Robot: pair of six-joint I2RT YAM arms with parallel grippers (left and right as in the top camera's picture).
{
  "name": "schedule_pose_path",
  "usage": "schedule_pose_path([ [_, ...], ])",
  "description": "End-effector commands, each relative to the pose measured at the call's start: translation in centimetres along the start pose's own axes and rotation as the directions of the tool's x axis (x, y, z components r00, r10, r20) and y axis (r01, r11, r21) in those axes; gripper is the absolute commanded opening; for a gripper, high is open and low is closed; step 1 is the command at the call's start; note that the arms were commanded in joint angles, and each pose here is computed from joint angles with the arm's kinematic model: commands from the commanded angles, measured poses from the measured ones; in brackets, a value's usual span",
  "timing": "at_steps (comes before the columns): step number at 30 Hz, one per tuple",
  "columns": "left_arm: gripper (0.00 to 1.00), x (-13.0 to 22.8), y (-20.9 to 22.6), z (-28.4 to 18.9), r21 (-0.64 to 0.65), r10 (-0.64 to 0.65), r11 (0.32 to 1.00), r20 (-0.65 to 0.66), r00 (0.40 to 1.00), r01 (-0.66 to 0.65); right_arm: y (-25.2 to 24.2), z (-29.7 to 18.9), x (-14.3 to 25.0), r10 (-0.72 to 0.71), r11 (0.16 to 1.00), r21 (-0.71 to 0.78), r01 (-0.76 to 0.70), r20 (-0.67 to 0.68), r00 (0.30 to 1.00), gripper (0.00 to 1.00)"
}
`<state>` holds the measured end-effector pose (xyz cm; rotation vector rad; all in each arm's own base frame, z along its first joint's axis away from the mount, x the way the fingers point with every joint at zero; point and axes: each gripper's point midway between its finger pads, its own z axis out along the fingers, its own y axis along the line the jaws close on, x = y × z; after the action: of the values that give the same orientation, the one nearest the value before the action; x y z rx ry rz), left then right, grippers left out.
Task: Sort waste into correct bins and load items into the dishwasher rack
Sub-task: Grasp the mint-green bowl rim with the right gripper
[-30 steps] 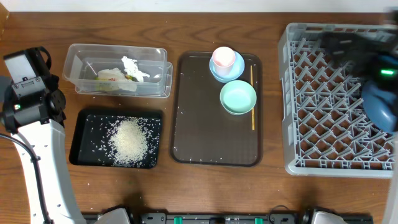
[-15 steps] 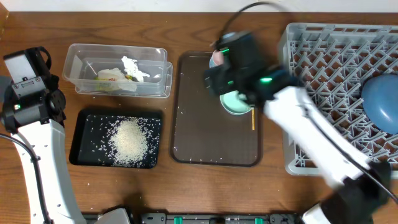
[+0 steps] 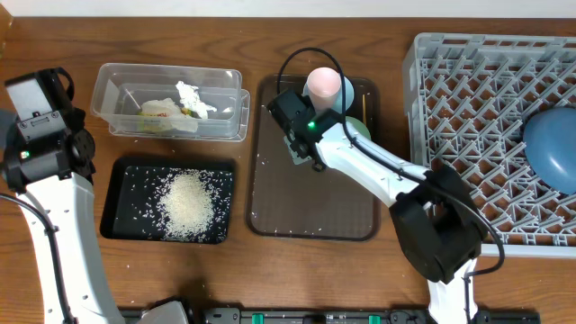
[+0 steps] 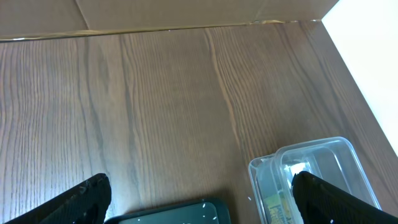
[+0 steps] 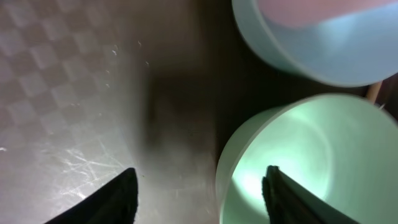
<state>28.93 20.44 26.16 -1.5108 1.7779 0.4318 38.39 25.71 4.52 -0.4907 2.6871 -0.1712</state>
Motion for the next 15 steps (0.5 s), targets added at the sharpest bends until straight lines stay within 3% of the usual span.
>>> schedule_pose_path([
  [1,0.95,-0.1,0.1,0.1,-0.006,-0.006,1.000,0.001,1.000,0.006,0.3,-0.2,-0.2,0.029,0.999,0.028,-0.030,0.013,0.999,0.52],
  [3,0.95,-0.1,0.1,0.1,-0.006,-0.006,1.000,0.001,1.000,0.006,0.2,-0.3,-0.1,0.031,0.999,0.029,-0.031,0.009,0.999,0.37],
  [6,0.95,-0.1,0.1,0.1,-0.006,-0.006,1.000,0.001,1.000,0.006,0.4,-0.3,0.1,0.032,0.999,0.023,-0.032,0.004,0.999,0.26],
  [10,0.95,-0.1,0.1,0.1,-0.006,-0.006,1.000,0.001,1.000,0.006,0.2,-0.3,0.5,0.057,0.998,0.030,-0.056,-0.014,0.998,0.25],
  [15,0.95,-0.1,0.1,0.1,-0.006,-0.006,1.000,0.001,1.000,0.006,-0.1,-0.1,1.2,0.061,0.997,0.042,-0.059,-0.040,0.997,0.33],
])
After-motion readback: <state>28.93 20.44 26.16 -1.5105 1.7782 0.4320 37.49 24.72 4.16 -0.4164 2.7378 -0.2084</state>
